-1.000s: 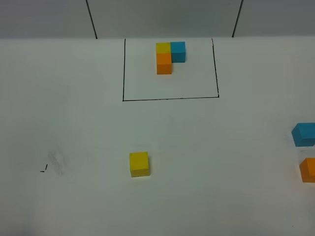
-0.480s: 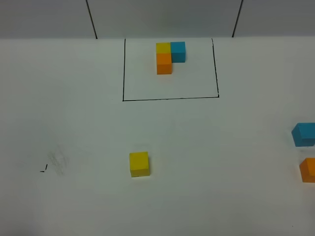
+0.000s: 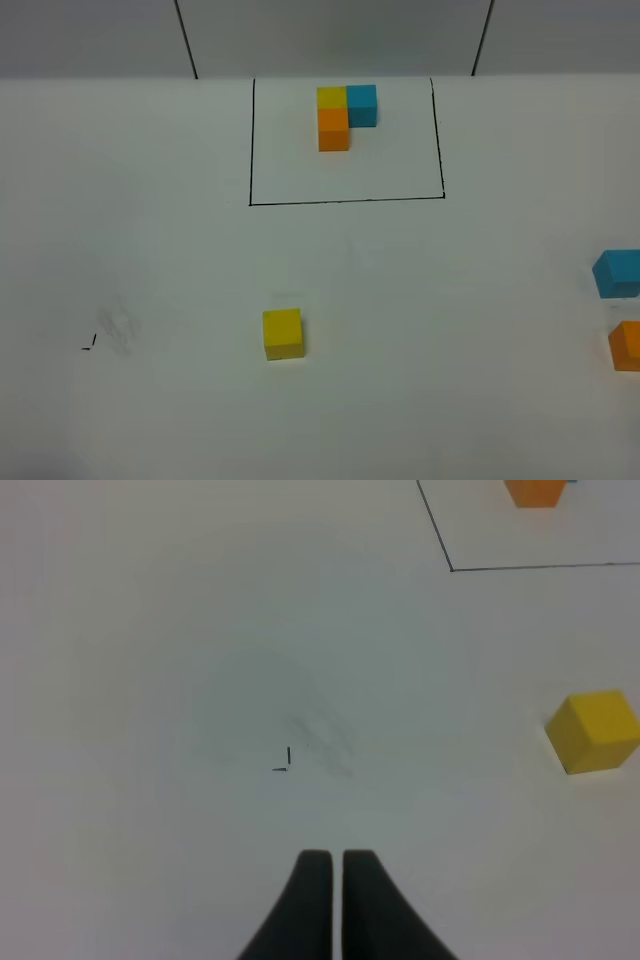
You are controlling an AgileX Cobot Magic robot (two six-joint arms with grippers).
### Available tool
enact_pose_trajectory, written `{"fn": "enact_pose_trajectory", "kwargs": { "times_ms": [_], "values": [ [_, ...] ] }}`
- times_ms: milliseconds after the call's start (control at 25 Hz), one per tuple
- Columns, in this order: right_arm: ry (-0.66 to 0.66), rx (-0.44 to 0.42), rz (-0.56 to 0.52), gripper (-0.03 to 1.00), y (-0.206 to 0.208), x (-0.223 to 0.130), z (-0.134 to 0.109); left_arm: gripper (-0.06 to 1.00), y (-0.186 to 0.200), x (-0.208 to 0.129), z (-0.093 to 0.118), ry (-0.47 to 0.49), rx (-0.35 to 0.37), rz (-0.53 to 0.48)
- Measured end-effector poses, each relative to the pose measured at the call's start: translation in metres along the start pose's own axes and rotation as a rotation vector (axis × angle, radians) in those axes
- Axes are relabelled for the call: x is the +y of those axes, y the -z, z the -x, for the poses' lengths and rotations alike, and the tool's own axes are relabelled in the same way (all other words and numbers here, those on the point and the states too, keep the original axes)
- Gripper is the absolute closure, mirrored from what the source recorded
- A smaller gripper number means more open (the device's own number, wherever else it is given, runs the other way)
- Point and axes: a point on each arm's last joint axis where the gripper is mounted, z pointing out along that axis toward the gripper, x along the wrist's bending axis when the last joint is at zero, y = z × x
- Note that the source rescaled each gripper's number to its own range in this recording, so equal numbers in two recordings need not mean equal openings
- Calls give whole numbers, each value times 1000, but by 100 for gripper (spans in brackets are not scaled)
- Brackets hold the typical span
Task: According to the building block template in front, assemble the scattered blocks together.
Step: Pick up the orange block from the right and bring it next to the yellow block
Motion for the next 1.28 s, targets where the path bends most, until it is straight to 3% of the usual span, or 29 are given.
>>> {"fn": "enact_pose_trajectory", "kwargs": {
  "times_ms": [1280],
  "values": [
    [0, 0, 0, 97, 0, 0, 0, 94, 0, 0, 0, 0, 0, 0]
  ]
}}
